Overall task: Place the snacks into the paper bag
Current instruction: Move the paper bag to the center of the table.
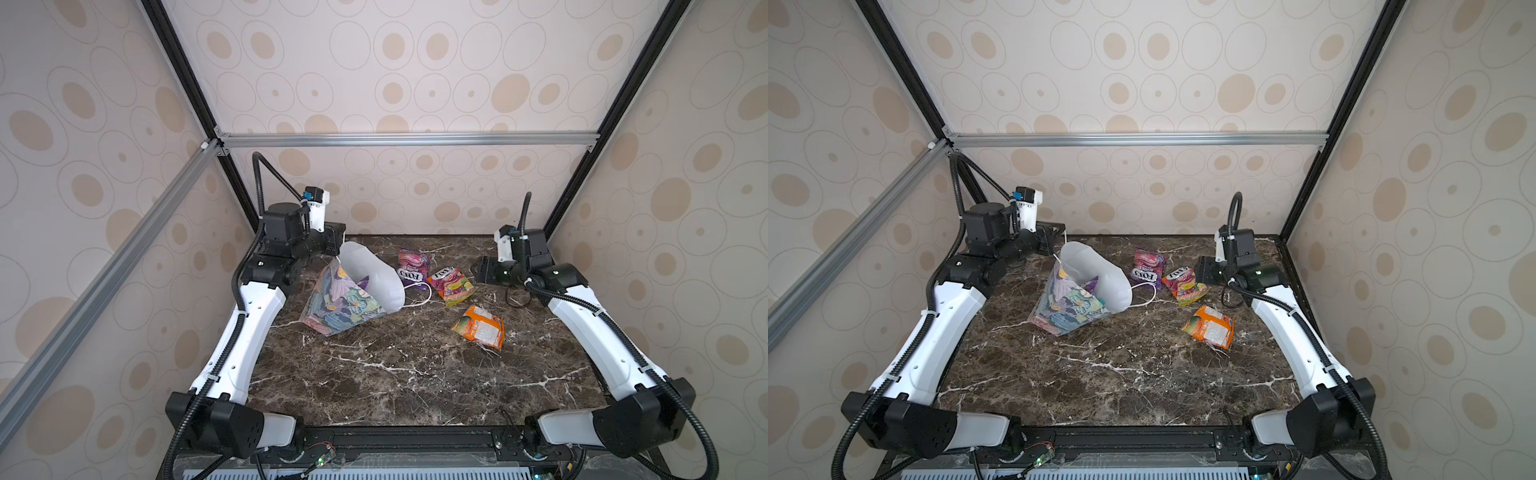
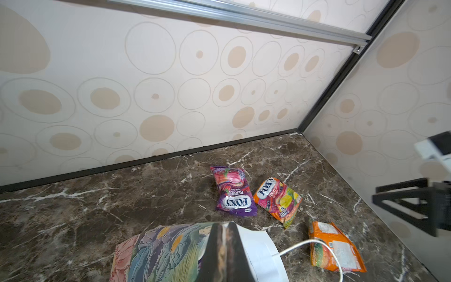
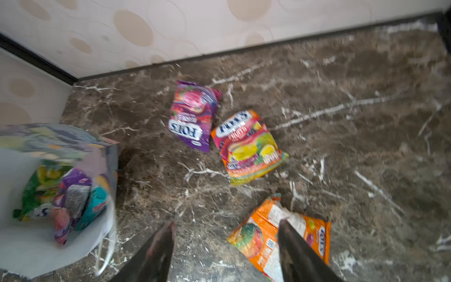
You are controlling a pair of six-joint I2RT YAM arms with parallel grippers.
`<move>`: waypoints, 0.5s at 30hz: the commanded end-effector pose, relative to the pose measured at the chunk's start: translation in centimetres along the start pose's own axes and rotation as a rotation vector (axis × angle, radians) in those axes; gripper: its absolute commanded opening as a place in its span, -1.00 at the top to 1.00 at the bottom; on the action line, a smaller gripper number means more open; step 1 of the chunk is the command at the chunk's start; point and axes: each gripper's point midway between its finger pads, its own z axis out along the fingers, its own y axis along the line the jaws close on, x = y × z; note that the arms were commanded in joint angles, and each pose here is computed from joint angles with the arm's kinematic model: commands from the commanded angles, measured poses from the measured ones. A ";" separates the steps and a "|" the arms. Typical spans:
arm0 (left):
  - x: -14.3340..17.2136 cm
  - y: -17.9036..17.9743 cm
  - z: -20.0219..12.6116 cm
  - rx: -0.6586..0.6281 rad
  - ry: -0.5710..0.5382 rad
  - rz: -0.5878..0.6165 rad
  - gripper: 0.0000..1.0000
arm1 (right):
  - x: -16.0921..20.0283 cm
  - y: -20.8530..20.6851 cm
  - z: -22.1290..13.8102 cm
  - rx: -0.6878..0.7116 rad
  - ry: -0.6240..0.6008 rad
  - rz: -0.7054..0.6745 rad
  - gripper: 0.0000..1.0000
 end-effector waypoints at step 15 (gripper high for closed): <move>-4.3 -1.5 -0.9 -0.005 -0.115 -0.033 1.00 | 7.1 -9.3 2.9 0.157 0.178 0.247 -0.40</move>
